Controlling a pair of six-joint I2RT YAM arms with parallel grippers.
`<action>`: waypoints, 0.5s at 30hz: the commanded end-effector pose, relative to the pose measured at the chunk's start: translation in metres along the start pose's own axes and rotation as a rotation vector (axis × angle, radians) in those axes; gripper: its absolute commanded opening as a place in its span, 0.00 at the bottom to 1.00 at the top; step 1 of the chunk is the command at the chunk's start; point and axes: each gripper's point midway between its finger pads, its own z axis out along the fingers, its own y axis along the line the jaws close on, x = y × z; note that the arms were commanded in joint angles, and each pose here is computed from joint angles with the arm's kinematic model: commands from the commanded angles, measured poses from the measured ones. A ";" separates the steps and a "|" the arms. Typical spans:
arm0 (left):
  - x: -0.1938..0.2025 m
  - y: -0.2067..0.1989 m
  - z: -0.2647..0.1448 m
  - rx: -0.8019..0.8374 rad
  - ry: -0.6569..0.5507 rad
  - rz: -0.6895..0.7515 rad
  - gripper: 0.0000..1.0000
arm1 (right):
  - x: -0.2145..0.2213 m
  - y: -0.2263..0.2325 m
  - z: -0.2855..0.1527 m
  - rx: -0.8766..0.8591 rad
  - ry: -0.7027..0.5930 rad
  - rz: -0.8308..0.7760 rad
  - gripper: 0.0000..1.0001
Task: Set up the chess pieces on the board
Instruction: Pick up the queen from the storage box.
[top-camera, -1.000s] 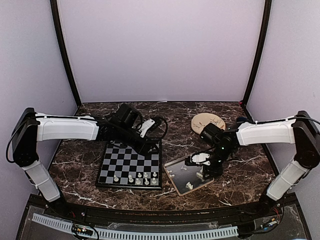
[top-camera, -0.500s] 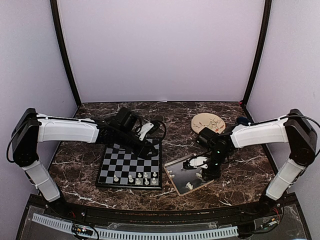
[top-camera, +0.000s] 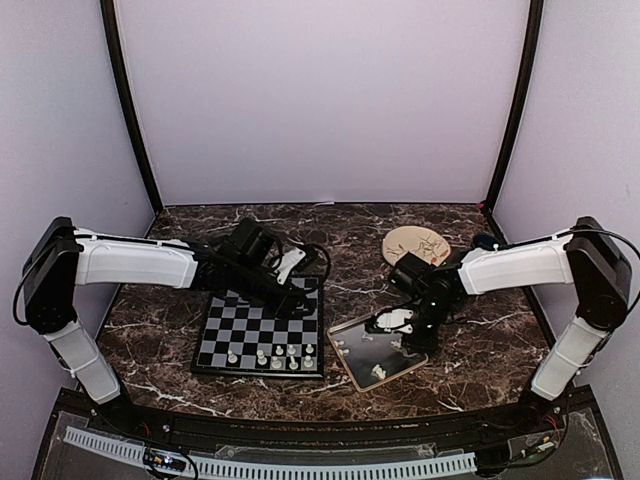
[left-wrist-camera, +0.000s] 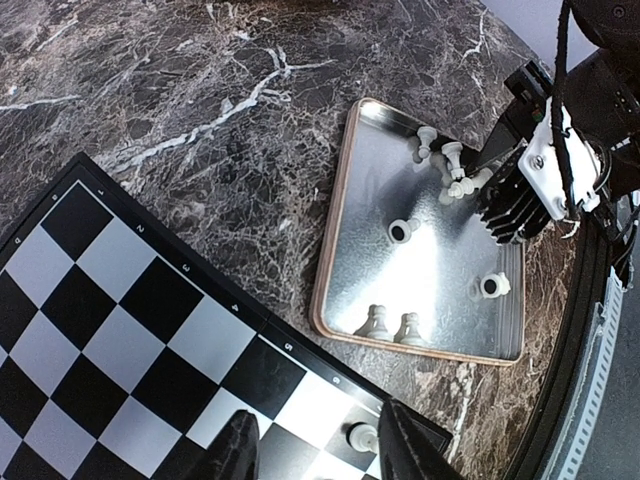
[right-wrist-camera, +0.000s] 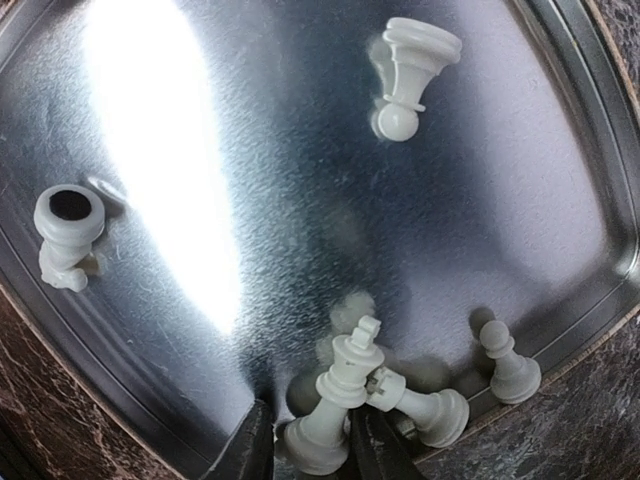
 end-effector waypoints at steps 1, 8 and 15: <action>-0.006 -0.006 -0.011 0.002 -0.038 0.006 0.43 | 0.004 -0.003 0.007 0.013 0.036 0.023 0.24; -0.006 -0.008 -0.012 0.013 -0.044 0.012 0.43 | -0.010 -0.003 -0.008 0.016 -0.029 0.004 0.15; -0.023 -0.030 -0.012 0.143 -0.120 0.023 0.43 | -0.045 0.004 -0.042 -0.021 -0.205 -0.032 0.13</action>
